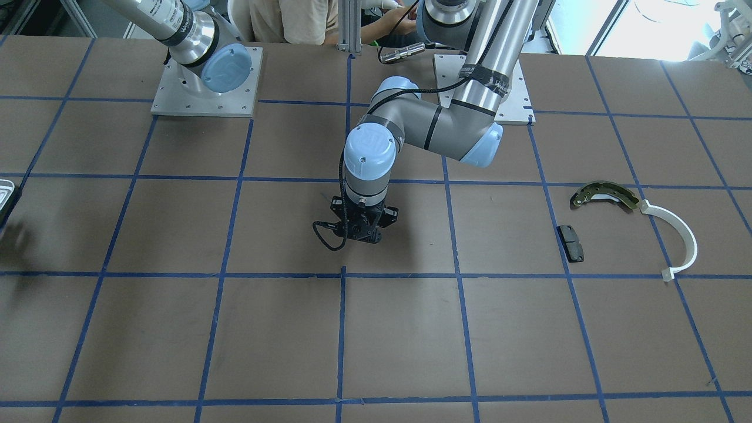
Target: Place bearing gear from tray to pile
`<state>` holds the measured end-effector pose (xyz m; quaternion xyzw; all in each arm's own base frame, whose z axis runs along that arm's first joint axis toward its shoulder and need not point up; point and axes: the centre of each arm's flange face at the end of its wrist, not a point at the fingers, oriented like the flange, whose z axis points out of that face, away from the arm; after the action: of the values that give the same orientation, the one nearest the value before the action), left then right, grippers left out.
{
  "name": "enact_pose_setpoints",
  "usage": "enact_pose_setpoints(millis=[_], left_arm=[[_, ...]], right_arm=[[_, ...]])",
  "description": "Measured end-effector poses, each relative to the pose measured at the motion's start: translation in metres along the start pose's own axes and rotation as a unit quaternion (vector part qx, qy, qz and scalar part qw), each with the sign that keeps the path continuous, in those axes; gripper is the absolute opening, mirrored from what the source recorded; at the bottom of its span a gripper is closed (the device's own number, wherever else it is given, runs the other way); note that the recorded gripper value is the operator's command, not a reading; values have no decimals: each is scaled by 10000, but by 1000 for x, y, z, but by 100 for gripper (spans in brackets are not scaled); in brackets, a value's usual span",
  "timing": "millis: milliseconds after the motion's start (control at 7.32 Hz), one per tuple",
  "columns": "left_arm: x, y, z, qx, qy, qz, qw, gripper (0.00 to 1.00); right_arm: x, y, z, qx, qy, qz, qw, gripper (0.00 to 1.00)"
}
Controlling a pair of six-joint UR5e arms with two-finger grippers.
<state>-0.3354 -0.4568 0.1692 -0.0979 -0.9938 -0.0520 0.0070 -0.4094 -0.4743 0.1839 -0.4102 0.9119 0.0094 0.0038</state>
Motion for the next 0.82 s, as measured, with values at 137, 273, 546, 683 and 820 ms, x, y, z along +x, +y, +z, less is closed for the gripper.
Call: enact_pose_setpoints(millis=[137, 273, 546, 683, 820], left_arm=[[-1, -2, -3, 36, -4, -7, 10000, 0], [-2, -7, -12, 105, -14, -18, 9999, 0], [-31, -31, -47, 141, -169, -111, 9997, 0], [-69, -50, -70, 99, -289, -290, 9991, 0], [-120, -69, -89, 34, -381, -465, 9982, 0]], right_arm=[[1, 0, 2, -8, -10, 14, 10000, 61], [1, 1, 2, -23, -13, 30, 10000, 54], [2, 1, 2, -41, -9, 47, 10000, 54], [2, 1, 2, -45, -2, 51, 10000, 45], [2, 1, 2, -45, -4, 57, 10000, 30]])
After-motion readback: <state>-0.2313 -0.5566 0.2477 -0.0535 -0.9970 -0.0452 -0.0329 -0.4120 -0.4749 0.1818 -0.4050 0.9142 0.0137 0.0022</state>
